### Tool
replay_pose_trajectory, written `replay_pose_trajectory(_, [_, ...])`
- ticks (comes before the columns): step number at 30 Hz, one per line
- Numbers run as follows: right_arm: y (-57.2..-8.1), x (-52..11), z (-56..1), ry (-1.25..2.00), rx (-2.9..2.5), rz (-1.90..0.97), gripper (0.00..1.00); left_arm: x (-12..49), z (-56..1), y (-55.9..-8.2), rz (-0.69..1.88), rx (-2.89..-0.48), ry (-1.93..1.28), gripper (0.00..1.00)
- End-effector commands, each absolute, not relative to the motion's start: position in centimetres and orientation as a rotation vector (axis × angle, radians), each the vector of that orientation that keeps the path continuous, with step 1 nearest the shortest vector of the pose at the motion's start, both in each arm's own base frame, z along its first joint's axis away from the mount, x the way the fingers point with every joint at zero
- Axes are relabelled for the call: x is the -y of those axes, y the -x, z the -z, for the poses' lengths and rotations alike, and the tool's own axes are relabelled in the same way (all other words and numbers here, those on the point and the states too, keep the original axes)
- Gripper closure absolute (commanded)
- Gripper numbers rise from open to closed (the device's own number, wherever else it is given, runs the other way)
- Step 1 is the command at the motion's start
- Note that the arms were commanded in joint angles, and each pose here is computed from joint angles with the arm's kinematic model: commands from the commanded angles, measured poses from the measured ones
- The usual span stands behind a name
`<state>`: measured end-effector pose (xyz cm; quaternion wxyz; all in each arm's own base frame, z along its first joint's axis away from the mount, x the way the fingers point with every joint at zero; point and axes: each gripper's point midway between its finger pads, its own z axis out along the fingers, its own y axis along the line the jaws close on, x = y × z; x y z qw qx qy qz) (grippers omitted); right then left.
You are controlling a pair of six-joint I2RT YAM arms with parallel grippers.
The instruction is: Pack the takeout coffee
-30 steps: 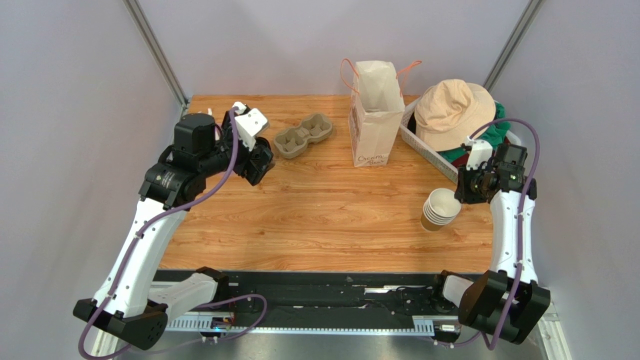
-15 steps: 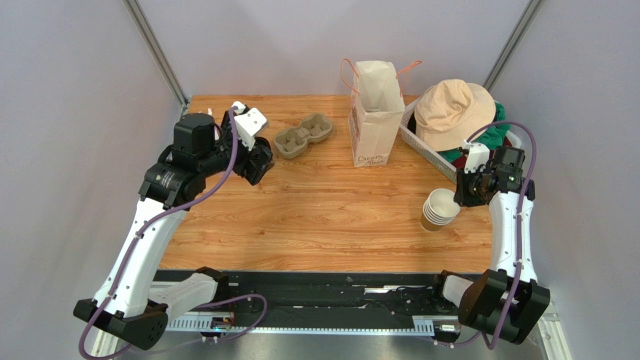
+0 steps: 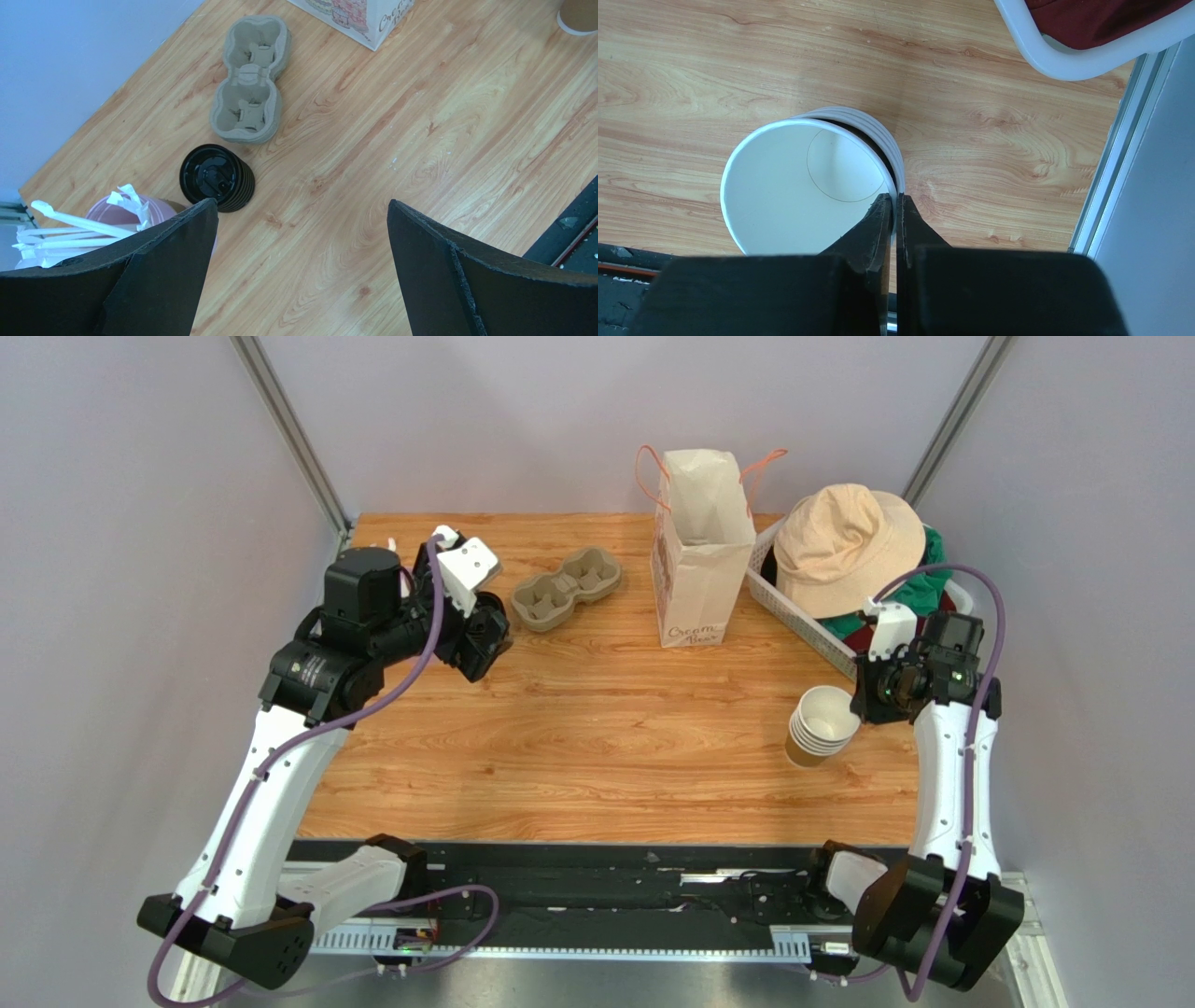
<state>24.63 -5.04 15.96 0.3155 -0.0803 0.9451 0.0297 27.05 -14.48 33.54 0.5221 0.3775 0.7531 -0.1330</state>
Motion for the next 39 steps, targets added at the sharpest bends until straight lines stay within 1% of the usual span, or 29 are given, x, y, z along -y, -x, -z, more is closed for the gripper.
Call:
replay_pose_trajectory(1, [-25.0, 4.8, -18.2, 0.231, -2.424, -0.063, 0.99, 14.8, -33.9, -27.4, 0.34, -1.785, -0.888, 0.01])
replay_pose_trajectory(6, [-25.2, 4.4, -20.8, 0.233, -2.372, -0.079, 1.0, 14.7, -34.0, -27.4, 0.337, -1.785, -0.886, 0.01])
replay_pose_trajectory(15, [-25.3, 3.5, -27.4, 0.268, -2.241, -0.065, 1.0, 14.7, -34.0, -27.5, 0.334, -1.787, -0.881, 0.01])
replay_pose_trajectory(20, [-25.3, 1.5, -31.3, 0.334, -2.158, -0.114, 1.0, 14.5, -34.2, -27.7, 0.323, -1.791, -0.869, 0.01])
replay_pose_trajectory(23, [-25.3, -0.1, -32.4, 0.379, -2.138, -0.158, 1.0, 14.3, -34.3, -27.9, 0.31, -1.795, -0.863, 0.01])
replay_pose_trajectory(26, [-25.2, -2.7, -32.2, 0.468, -2.135, -0.224, 1.0, 13.7, -34.6, -28.2, 0.27, -1.798, -0.848, 0.01])
replay_pose_trajectory(33, [-25.3, -11.4, -30.4, 0.78, -2.068, -0.388, 1.0, 11.9, -35.2, -29.6, 0.124, -1.834, -0.849, 0.01])
replay_pose_trajectory(35, [-26.3, -12.8, -29.6, 0.812, -2.074, -0.389, 1.0, 11.3, -35.0, -30.0, 0.093, -1.864, -0.842, 0.01])
replay_pose_trajectory(39, [-26.8, -17.2, -27.7, 0.946, -2.083, -0.429, 1.0, 10.5, -35.8, -30.1, 0.071, -1.841, -0.8, 0.01])
